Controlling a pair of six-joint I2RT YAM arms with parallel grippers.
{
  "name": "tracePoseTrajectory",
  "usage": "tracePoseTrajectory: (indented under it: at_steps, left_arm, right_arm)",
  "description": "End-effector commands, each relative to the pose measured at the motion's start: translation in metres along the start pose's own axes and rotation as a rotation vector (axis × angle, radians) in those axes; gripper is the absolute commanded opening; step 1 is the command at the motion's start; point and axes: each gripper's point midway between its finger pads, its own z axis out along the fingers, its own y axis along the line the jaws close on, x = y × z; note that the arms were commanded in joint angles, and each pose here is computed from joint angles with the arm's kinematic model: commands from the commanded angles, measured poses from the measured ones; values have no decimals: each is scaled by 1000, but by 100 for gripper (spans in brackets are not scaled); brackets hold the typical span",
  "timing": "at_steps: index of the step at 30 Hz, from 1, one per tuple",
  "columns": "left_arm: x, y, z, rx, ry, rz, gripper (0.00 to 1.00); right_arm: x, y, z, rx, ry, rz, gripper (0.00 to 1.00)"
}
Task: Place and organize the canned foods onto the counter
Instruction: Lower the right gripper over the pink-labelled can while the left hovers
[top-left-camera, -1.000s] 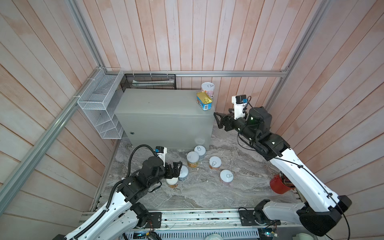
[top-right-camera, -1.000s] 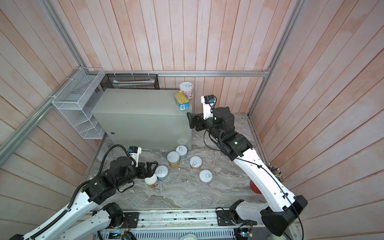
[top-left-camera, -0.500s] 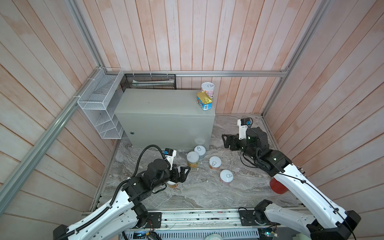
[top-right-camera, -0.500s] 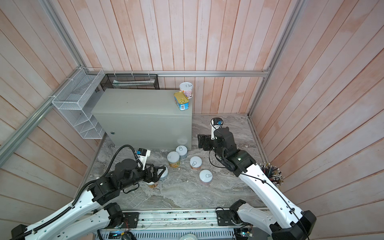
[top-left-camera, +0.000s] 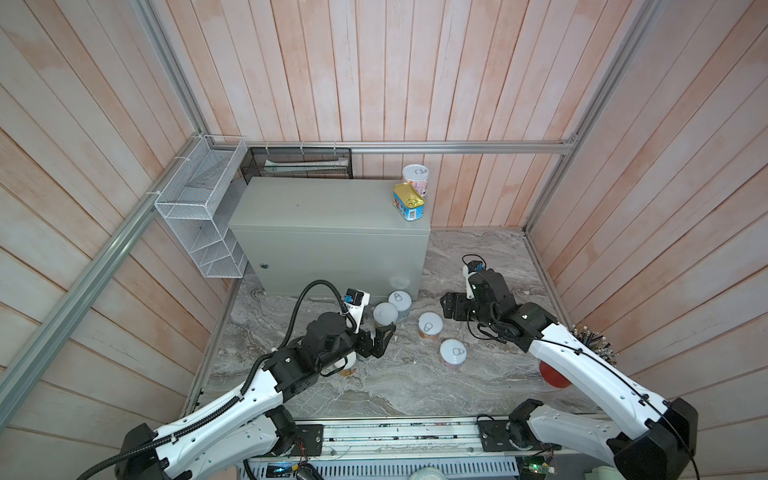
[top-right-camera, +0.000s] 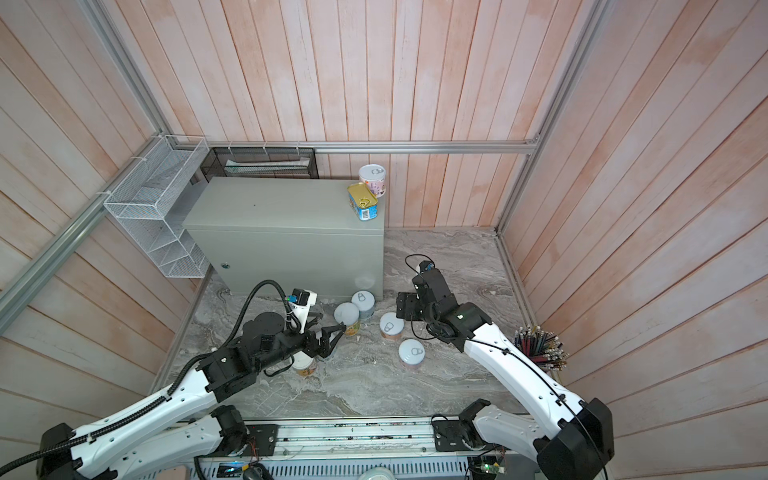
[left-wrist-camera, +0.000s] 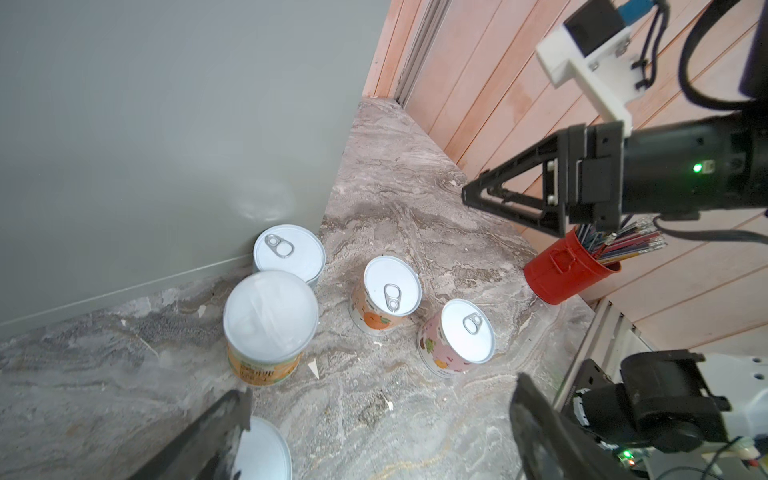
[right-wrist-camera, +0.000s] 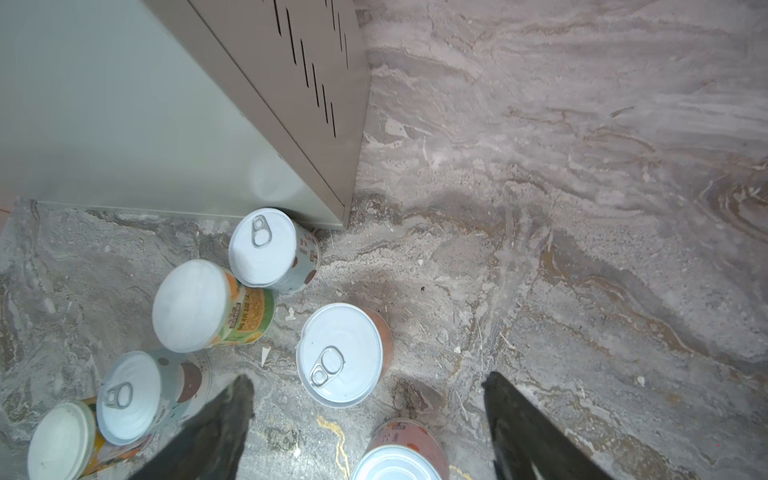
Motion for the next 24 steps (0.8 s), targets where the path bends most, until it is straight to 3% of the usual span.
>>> tracePoseTrajectory:
  at_steps: [1, 12, 17, 24]
  left_arm:
    - [-21, -9, 6, 43, -118, 87, 100]
    - [-8, -3, 19, 53, -187, 159, 100]
    - [9, -6, 23, 102, -176, 187, 100]
    - [30, -17, 18, 217, -171, 144, 100]
  right_arm:
    - [19, -6, 1, 19, 42, 19, 86]
    - [87, -11, 8, 101, 217, -35, 80]
    - [104, 0, 6, 93, 266, -43, 80]
    - [120, -14, 4, 192, 341, -32, 81]
